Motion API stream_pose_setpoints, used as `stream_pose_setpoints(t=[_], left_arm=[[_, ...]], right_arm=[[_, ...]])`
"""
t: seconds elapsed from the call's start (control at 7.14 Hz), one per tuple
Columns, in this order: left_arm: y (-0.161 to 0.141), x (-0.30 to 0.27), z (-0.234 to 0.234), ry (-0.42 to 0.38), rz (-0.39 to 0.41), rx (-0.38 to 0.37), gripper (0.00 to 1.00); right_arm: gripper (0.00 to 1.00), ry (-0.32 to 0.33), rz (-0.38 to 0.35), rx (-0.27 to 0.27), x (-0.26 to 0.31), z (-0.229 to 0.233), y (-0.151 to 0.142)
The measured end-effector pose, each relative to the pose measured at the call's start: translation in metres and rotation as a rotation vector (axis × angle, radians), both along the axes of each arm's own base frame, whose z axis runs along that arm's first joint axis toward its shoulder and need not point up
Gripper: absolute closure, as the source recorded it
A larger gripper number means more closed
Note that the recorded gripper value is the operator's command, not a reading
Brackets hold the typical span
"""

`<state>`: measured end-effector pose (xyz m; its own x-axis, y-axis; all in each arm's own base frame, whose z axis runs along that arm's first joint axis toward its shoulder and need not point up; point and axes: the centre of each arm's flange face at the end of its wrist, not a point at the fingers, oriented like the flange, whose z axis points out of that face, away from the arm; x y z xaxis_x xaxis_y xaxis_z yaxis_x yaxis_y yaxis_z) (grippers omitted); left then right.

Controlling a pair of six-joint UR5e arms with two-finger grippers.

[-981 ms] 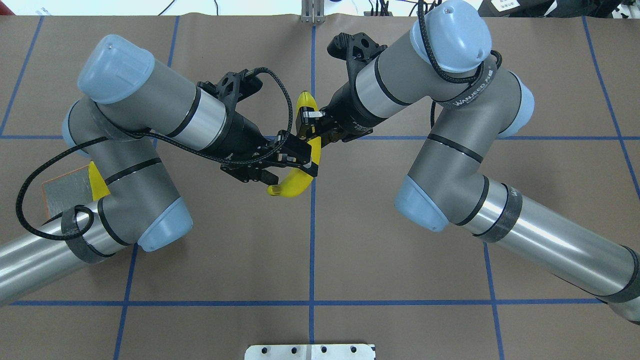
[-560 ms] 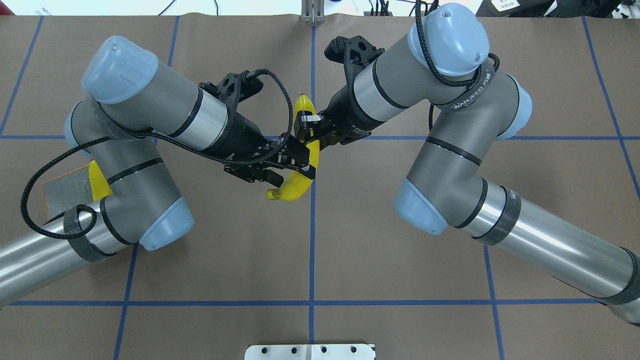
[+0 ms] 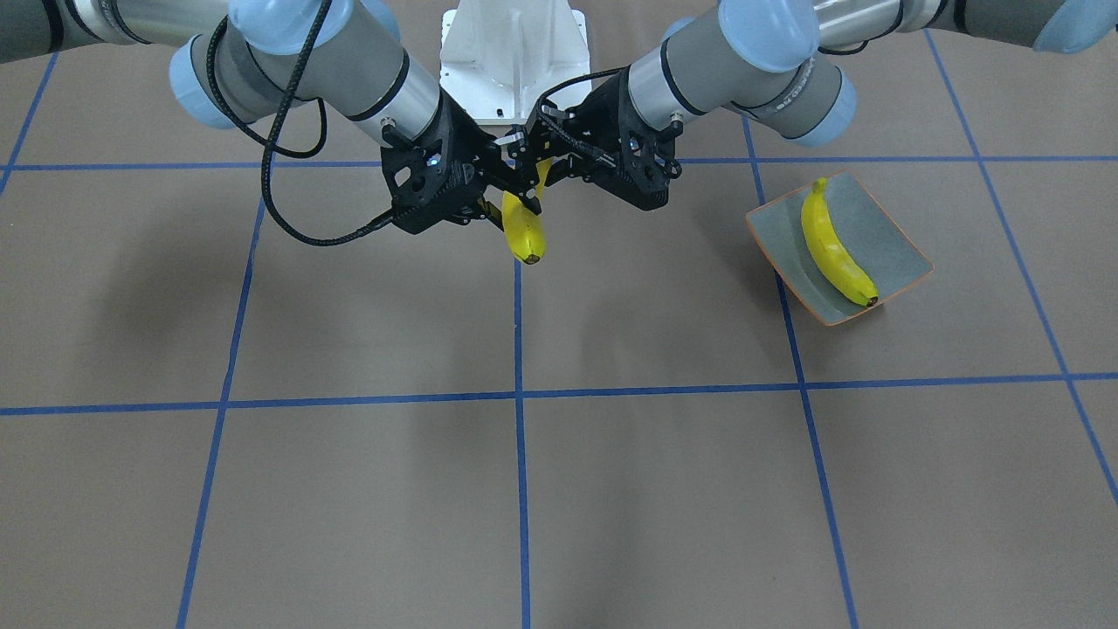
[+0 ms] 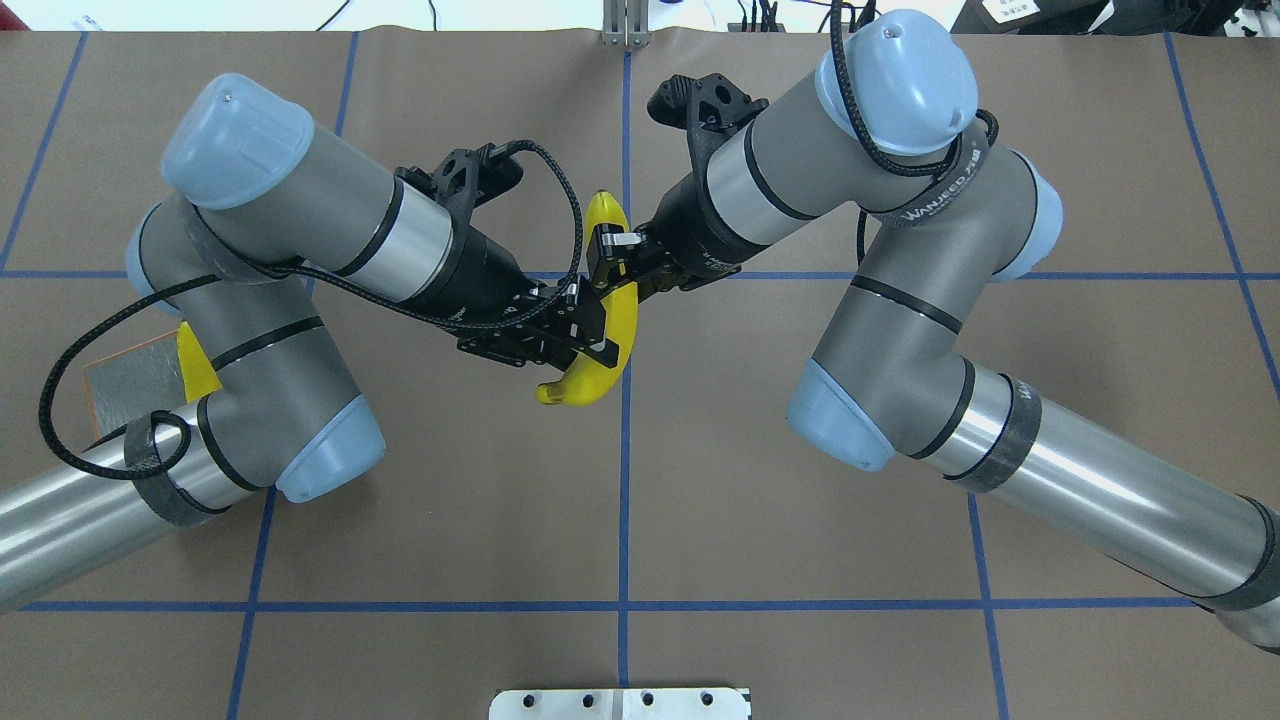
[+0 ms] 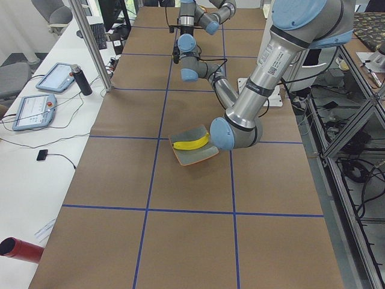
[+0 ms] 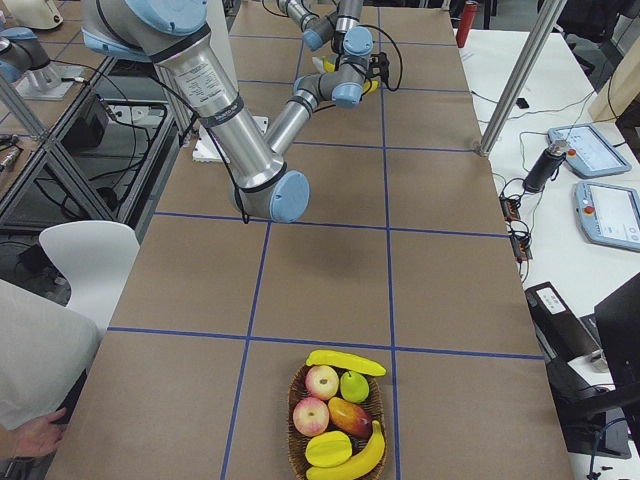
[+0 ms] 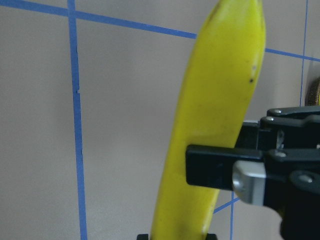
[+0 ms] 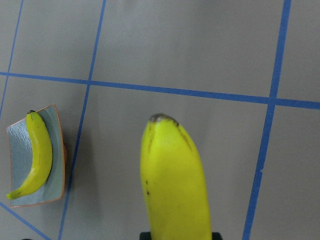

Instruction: Transfer all bananas from basket to plate

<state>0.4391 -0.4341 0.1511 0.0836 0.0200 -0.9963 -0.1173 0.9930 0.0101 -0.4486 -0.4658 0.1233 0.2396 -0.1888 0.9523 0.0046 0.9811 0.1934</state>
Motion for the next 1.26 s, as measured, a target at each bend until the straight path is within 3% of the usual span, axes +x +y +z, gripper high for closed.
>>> stream_pose_setpoints(t=[0.14,0.84,1.26], left_arm=[[0.0,0.0,0.001,-0.002,0.0,0.0,1.0],[-0.001,0.0,0.009,-0.014,0.002,-0.008,1.0],[-0.021,-0.03,0.053,-0.066,-0.013,-0.066,1.0]], right_arm=[[0.01,-0.003,0.002,-0.003,0.0,0.0,0.0],[0.01,-0.018,0.027,-0.051,0.007,0.001,-0.004],[0.01,-0.029,0.05,-0.102,0.065,0.013,-0.037]])
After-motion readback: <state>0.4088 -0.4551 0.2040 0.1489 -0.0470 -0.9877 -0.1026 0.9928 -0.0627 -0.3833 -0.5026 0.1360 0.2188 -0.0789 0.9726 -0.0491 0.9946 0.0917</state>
